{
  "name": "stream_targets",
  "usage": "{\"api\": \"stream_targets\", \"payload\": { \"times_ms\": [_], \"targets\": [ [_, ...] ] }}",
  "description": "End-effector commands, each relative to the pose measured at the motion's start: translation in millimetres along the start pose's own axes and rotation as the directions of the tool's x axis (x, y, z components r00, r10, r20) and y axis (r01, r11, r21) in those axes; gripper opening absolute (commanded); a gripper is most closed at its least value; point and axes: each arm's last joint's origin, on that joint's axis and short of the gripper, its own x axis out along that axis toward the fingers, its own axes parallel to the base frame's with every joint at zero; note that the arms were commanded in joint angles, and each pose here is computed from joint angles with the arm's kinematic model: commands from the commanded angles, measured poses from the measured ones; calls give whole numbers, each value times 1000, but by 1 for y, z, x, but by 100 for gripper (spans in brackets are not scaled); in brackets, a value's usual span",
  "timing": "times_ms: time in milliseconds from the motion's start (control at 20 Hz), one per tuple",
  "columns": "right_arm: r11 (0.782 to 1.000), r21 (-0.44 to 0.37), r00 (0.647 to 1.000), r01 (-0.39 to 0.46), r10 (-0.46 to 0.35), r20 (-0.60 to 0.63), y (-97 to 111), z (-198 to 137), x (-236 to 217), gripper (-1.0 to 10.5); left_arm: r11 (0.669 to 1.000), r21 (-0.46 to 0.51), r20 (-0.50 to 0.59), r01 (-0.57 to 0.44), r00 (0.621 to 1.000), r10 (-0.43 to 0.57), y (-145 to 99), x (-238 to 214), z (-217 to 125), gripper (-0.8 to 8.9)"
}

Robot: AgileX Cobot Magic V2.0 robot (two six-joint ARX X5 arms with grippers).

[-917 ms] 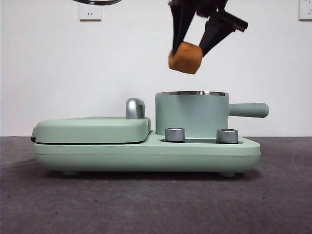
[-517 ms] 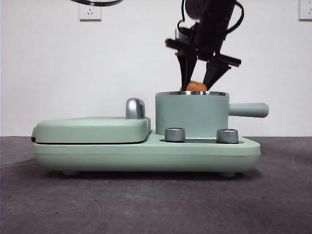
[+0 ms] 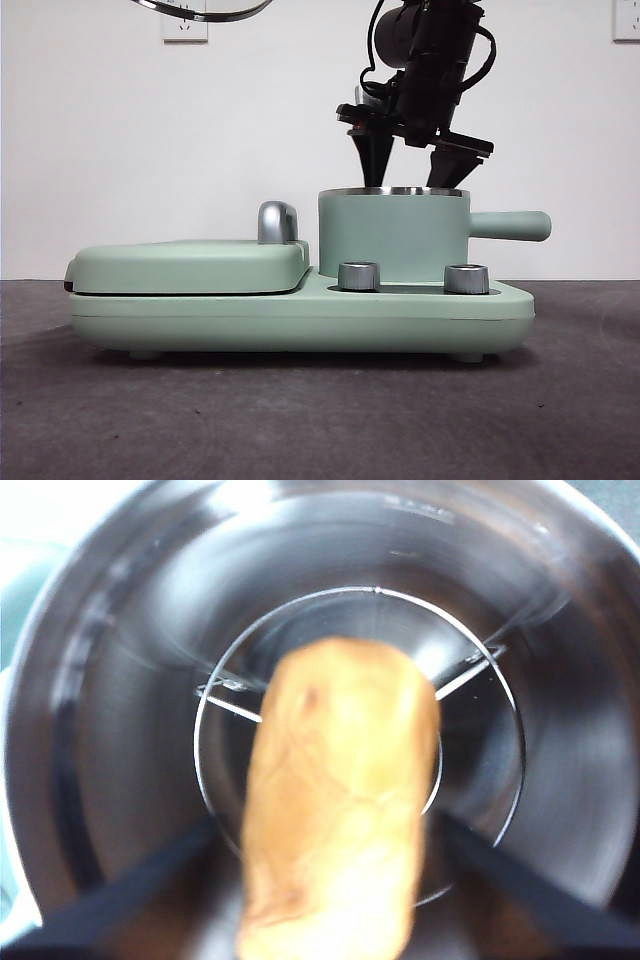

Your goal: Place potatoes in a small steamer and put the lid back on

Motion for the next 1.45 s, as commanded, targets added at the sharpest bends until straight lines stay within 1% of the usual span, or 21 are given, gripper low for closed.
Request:
{"api": "stream_targets", "payload": {
  "times_ms": [50, 150, 200, 250, 350, 450, 550, 700, 750, 850, 950, 1050, 1100, 1150, 1200, 1300, 1450],
  "targets": [
    [1000, -18, 1000, -5, 5, 16, 4, 4, -5, 505, 1000, 6, 48, 6, 999, -7, -1, -3, 9, 17],
    [999, -35, 1000, -6, 6, 28, 9, 4, -36, 505, 1000, 6, 51, 6, 999, -6, -1, -2, 10, 17],
    [999, -43, 1000, 9, -8, 27, 11, 0, -53, 505, 1000, 6, 53, 6, 999, -6, -1, 0, 10, 17],
    [998, -51, 998, 29, -26, 60, 12, -3, -68, 505, 1000, 6, 51, 6, 999, -6, 0, 2, 10, 17],
    [997, -68, 994, 37, -30, 103, 14, -12, -92, 504, 1000, 6, 46, 8, 999, -8, 0, 6, 11, 17],
    [995, -91, 992, 47, -36, 119, 14, -27, -111, 504, 1000, 8, 52, 11, 999, -11, 0, 10, 13, 17],
    [992, -107, 992, 63, -51, 111, 11, -53, -128, 503, 1000, 8, 72, 16, 997, -17, 0, 13, 15, 17],
    [984, -102, 986, 149, -140, 92, 1, -109, -149, 502, 997, 8, 113, 77, 991, -77, -2, 19, 20, 17],
    [983, -102, 986, 153, -144, 86, -1, -126, -154, 502, 995, 5, 128, 96, 987, -96, -3, 22, 22, 17],
    [986, -112, 990, 126, -119, 70, -5, -168, -160, 502, 993, 17, 155, 117, 981, -119, -6, 32, 27, 17],
    [984, -139, 992, 112, -103, 72, -8, -214, -163, 502, 990, 35, 172, 138, 975, -142, -12, 47, 31, 17],
    [985, -145, 986, 88, -66, 152, -12, -251, -163, 502, 986, 49, 172, 160, 971, -166, -18, 65, 34, 17],
    [987, -153, 975, 46, -11, 221, -13, -269, -161, 502, 984, 55, 168, 170, 970, -177, -21, 76, 35, 17],
    [984, -176, 959, 0, 50, 279, -15, -285, -160, 502, 982, 60, 167, 177, 969, -185, -23, 87, 35, 17],
    [981, -191, 936, -41, 105, 337, -17, -299, -157, 502, 980, 66, 165, 186, 967, -194, -26, 99, 36, 17],
    [980, -185, 891, -73, 148, 428, -24, -325, -152, 502, 977, 78, 167, 196, 964, -207, -30, 122, 36, 17],
    [981, -158, 842, -113, 179, 509, -34, -355, -146, 502, 976, 93, 187, 197, 959, -211, -32, 156, 34, 17]
  ]
}}
